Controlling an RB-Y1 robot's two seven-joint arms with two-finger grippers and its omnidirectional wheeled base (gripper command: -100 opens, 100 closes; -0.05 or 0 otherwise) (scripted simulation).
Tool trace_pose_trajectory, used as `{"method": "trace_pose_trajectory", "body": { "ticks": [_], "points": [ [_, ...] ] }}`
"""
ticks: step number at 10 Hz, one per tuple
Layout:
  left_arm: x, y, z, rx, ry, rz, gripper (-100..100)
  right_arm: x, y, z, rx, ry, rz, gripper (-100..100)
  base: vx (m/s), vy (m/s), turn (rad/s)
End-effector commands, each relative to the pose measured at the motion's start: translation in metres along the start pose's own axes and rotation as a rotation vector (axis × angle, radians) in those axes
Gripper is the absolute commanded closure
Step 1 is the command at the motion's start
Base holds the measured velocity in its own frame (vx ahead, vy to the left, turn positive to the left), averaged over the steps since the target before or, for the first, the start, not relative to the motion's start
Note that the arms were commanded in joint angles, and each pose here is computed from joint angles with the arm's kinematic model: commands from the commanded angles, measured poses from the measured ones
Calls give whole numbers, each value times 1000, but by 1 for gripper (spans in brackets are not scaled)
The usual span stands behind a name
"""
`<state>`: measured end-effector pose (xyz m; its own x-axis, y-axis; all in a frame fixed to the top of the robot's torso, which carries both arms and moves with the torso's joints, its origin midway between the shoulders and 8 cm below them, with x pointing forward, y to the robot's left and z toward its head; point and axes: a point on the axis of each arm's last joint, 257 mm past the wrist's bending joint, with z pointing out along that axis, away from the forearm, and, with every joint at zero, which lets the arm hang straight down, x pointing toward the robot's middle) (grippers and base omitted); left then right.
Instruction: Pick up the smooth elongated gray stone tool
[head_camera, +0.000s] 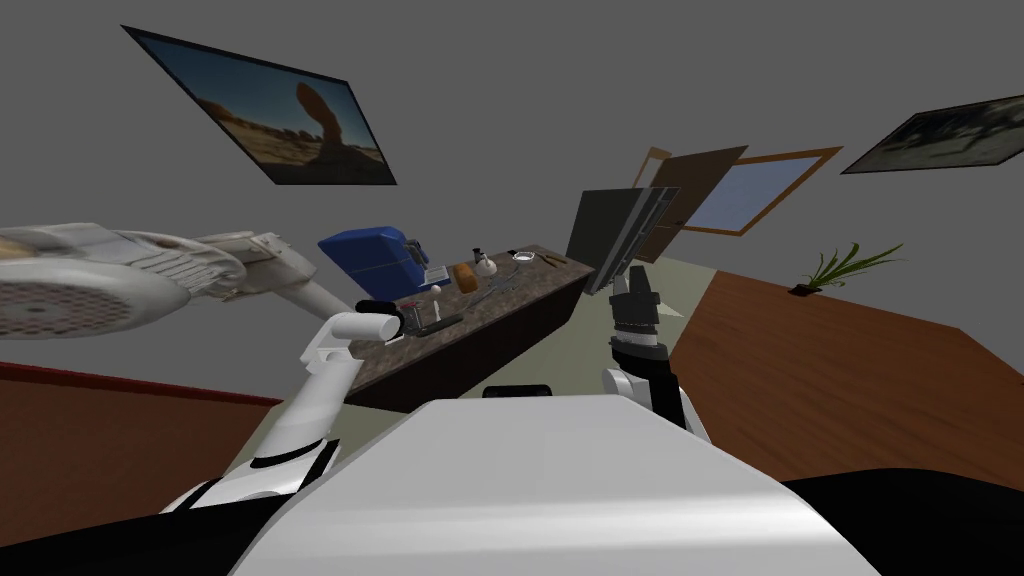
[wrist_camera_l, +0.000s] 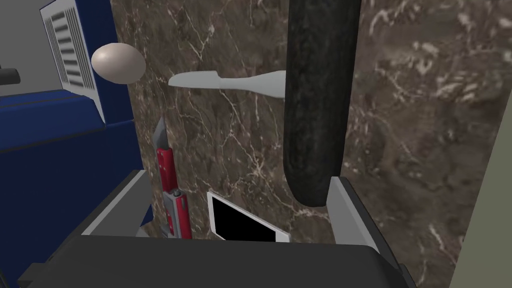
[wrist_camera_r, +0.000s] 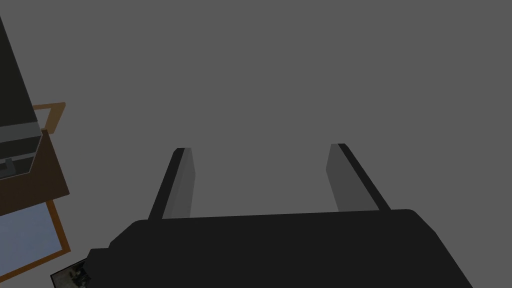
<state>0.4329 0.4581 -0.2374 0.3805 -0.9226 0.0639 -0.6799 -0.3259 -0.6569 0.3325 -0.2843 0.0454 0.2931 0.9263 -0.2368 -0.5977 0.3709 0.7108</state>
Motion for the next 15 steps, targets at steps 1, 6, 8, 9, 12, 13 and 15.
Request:
{"method": "trace_pose_trajectory", "body": {
  "ticks": [1, 6, 8, 9, 12, 13, 15],
  "points": [
    [-10, 9, 1, -55, -20, -33, -100, 0, 0, 0, 0, 0, 0, 0, 66, -31, -61],
    [-29, 39, 1, -195, -76, -85, -100, 0, 0, 0, 0, 0, 0, 0, 67, -15, -41],
    [-36, 50, 0, -249, -95, -108, -100, 0, 0, 0, 0, 0, 0, 0, 66, -20, -34],
    [-42, 60, -1, -295, -110, -130, -100, 0, 0, 0, 0, 0, 0, 0, 56, -26, -48],
    [-51, 81, -5, -383, -139, -167, -100, 0, 0, 0, 0, 0, 0, 0, 71, -16, -36],
    [-54, 90, -7, -423, -150, -182, -100, 0, 0, 0, 0, 0, 0, 0, 110, -15, -51],
    [-57, 99, -9, -461, -162, -194, -100, 0, 0, 0, 0, 0, 0, 0, 59, -18, -13]
  ]
}}
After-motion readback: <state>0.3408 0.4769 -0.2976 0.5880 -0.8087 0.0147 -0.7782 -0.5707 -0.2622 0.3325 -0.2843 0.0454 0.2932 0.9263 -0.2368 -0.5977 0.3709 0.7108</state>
